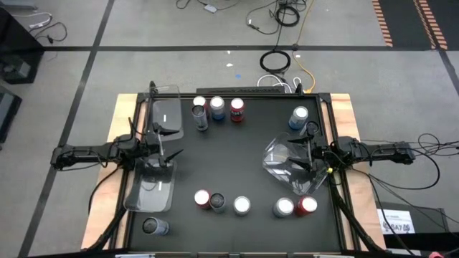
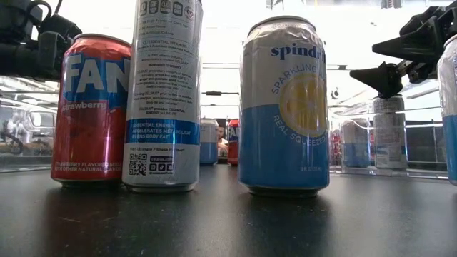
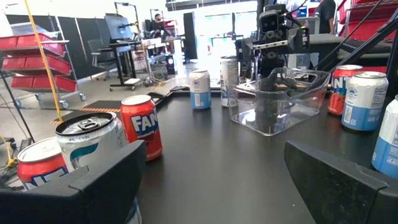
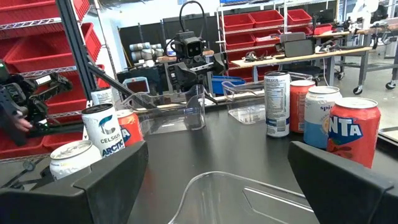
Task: Sort soda cans
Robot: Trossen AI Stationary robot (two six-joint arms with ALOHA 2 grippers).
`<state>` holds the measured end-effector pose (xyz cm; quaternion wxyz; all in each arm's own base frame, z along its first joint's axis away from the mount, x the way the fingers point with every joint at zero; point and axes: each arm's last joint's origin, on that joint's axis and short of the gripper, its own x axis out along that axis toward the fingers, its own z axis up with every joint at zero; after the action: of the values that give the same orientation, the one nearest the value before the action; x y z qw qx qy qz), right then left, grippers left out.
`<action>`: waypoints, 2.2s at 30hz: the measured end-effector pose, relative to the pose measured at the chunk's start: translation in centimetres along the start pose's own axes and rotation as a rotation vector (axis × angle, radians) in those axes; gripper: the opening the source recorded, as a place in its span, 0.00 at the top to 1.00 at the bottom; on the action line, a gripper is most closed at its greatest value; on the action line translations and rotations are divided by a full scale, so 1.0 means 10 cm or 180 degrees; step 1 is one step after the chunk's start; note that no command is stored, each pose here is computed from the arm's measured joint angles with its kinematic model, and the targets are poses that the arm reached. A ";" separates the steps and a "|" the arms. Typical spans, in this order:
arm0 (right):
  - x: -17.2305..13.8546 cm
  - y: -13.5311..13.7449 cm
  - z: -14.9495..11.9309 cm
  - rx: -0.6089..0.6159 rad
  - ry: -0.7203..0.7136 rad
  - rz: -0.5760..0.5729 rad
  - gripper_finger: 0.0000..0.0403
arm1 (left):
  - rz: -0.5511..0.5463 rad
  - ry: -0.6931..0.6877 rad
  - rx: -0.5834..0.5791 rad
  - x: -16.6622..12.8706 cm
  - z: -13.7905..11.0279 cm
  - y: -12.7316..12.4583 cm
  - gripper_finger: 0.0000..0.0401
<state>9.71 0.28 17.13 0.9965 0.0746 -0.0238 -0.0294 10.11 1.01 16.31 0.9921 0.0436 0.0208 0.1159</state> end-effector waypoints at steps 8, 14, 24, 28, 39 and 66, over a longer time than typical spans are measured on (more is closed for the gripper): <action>0.00 0.00 0.00 0.0000 0.0000 0.0002 0.05 | -0.0057 -0.0221 -0.0848 0.00 0.07 0.00 0.03; 0.00 0.00 0.00 0.0000 0.0001 0.0001 0.05 | -0.0111 -0.0328 -0.1489 -0.01 0.11 0.00 0.03; 0.00 0.00 0.00 0.0000 0.0000 0.0001 0.05 | 0.0228 0.0175 -0.1238 -0.07 0.43 0.07 0.03; 0.00 0.00 0.00 0.0000 0.0001 0.0001 0.05 | 0.0789 0.0320 -0.0895 -0.11 0.82 0.16 0.03; 0.00 0.00 0.00 0.0000 0.0001 0.0000 0.05 | 0.1810 0.0272 -0.1307 0.01 1.81 0.37 0.03; 0.00 0.00 0.00 0.0000 -0.0001 0.0000 0.05 | 0.0758 0.0295 -0.1545 0.27 2.18 0.26 0.03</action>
<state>9.71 0.28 17.14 0.9965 0.0746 -0.0239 -0.0294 13.26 2.37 38.12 0.9509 -0.1987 0.0325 0.2352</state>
